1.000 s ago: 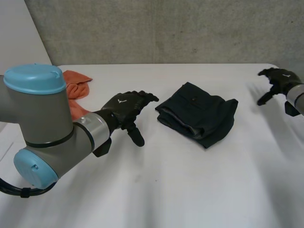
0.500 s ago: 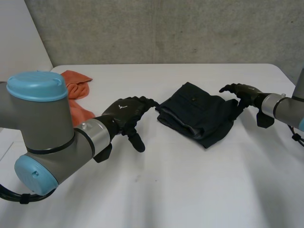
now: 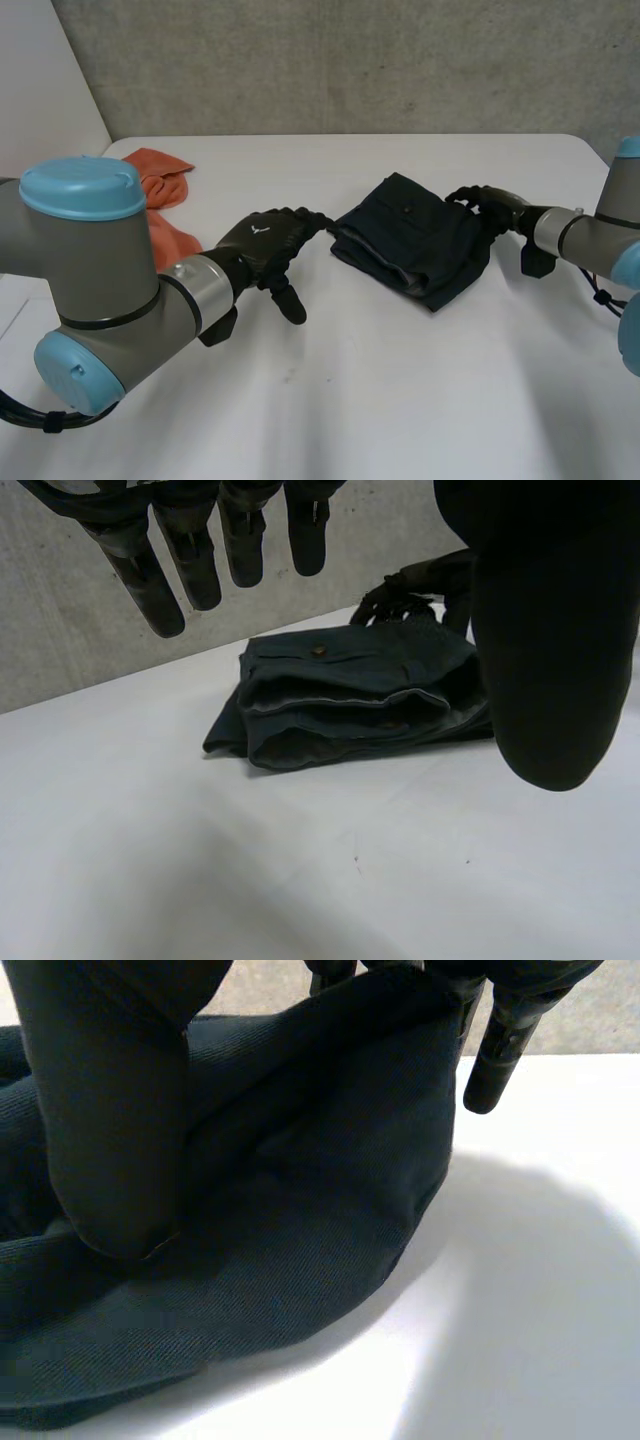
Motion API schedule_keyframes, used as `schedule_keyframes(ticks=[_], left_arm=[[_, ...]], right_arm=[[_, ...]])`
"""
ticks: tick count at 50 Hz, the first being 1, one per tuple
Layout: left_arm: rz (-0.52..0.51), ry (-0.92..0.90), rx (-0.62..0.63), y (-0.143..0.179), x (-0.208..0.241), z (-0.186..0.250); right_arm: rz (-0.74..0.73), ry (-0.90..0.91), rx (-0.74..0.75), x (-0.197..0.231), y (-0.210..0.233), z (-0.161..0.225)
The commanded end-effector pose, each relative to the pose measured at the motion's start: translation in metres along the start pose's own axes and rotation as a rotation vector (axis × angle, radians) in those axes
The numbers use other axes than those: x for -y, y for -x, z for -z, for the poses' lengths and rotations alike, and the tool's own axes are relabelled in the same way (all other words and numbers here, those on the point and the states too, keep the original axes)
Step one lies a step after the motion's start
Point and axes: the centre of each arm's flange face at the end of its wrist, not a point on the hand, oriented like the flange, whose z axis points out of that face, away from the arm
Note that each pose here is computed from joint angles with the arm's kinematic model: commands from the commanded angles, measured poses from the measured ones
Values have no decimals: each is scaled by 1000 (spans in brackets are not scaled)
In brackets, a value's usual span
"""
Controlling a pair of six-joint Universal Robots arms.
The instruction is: Fold the laundry.
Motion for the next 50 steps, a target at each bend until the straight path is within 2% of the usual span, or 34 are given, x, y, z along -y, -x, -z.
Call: schedule_keyframes(ticks=[1, 6, 10, 18, 27, 32, 37, 44, 50], left_arm=[[-1, 0, -2, -1, -1, 0], [-1, 0, -1, -1, -1, 0], [0, 0, 1, -1, -1, 2], [-1, -8, 4, 0, 2, 6], [-5, -26, 8, -1, 8, 13], [-7, -44, 16, 1, 12, 17], [-9, -58, 23, 3, 12, 19], [-9, -60, 26, 4, 11, 19], [-11, -73, 34, 6, 13, 18]], right_arm=[[-8, 14, 0, -4, 0, -1], [-13, 23, -1, -4, 3, 1], [-22, 47, 26, -6, 22, 1], [-133, 176, 32, -29, 57, 20], [-45, 136, 133, -33, 125, 52], [-17, 126, 166, -33, 144, 61], [15, 90, 169, -30, 144, 56], [117, -26, 98, -13, 124, 23], [196, -158, -52, 20, 66, -5]])
